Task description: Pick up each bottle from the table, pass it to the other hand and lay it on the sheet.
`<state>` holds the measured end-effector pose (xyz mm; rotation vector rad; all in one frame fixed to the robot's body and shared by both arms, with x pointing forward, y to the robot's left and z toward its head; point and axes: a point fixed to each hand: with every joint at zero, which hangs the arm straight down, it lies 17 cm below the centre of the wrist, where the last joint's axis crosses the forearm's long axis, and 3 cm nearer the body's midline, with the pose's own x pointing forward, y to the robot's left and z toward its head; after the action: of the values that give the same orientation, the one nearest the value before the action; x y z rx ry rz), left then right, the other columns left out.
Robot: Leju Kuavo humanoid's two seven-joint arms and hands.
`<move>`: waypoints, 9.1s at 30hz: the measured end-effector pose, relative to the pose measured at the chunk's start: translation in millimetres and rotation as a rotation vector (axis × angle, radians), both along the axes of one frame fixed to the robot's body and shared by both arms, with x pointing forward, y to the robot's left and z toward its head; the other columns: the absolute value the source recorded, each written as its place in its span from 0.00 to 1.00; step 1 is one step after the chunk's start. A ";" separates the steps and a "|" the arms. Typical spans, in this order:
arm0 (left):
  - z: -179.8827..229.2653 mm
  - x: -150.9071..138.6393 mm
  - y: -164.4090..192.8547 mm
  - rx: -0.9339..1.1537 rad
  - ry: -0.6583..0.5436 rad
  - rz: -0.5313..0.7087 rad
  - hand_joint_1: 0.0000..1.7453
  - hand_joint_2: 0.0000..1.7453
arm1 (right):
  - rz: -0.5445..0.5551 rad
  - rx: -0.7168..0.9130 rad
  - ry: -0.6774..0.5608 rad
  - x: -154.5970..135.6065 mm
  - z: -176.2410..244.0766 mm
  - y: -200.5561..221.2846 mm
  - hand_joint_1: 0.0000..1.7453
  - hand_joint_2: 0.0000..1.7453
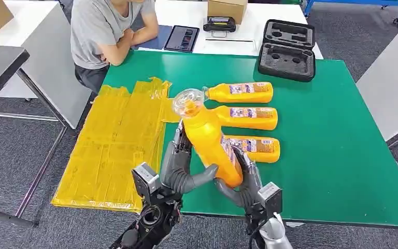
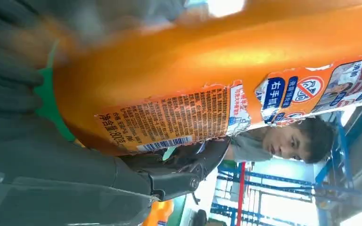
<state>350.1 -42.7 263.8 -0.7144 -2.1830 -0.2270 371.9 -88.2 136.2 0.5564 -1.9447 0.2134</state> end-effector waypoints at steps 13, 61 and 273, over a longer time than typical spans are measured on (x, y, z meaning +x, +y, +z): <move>-0.2 3.5 3.9 -0.004 0.004 0.012 0.00 1.00 | 0.029 -0.007 0.009 0.7 -3.6 8.7 1.00 1.00; -3.3 2.0 2.9 -0.024 0.026 -0.035 0.00 1.00 | 0.082 -0.004 -0.043 -11.5 13.2 19.3 1.00 1.00; -114.7 177.4 182.3 1.515 -0.606 0.920 1.00 1.00 | -0.172 0.117 0.015 -4.6 4.6 -75.8 0.00 1.00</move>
<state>527.5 139.6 149.1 1.2670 -1.8429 -1.4556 367.4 -164.0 140.8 0.4622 -1.9876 -0.0132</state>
